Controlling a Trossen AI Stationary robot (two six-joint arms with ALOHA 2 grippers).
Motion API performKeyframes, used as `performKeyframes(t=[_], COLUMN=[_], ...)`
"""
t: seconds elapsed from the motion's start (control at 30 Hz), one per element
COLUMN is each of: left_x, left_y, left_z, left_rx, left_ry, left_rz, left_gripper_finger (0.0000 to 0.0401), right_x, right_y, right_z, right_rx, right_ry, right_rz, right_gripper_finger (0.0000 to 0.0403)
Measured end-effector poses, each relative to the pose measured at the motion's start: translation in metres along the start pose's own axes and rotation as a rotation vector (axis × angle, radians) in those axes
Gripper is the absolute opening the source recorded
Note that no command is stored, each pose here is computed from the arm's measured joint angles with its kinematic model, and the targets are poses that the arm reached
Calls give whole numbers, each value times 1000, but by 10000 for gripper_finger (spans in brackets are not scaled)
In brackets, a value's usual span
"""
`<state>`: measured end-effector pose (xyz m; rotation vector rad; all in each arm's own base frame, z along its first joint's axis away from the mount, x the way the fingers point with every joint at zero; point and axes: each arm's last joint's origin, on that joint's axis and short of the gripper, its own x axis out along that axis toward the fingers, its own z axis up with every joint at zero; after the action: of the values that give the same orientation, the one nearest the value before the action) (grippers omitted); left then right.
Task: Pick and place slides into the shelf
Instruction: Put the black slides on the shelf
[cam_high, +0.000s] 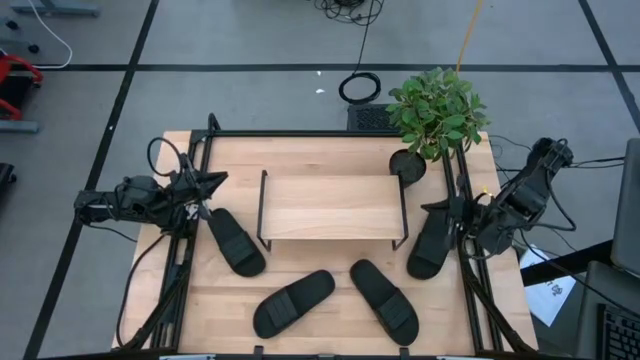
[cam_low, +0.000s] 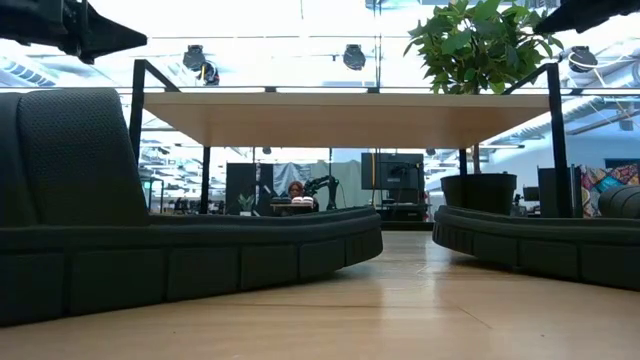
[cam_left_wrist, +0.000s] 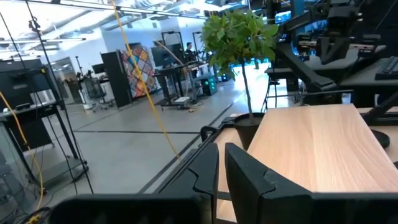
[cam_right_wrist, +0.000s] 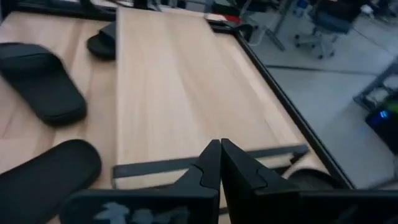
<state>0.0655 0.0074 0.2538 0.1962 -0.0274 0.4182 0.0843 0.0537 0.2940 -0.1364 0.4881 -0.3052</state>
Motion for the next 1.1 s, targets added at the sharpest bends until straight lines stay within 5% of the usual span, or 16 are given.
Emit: performKeyframes(t=[0.27,0.43,0.57,0.83,1.1], left_x=[0,0,0,2,2], left_y=[0,0,0,-1,-2], left_z=[0,0,0,-1,-1], left_rx=[0,-2,-8,-2,-9], left_ry=[0,0,3,13,11], left_rz=[4,4,3,1,-24], left_gripper_finger=[37,37,37,37,37], right_x=[-18,-34,-34,-19,-12], right_y=[-32,-49,-41,-28,-30], right_z=[1,18,30,13,1], right_rx=[218,239,259,341,397], right_ry=[114,349,514,819,827], right_rz=[15,-38,120,143,119], right_gripper_finger=[0,0,0,0,20])
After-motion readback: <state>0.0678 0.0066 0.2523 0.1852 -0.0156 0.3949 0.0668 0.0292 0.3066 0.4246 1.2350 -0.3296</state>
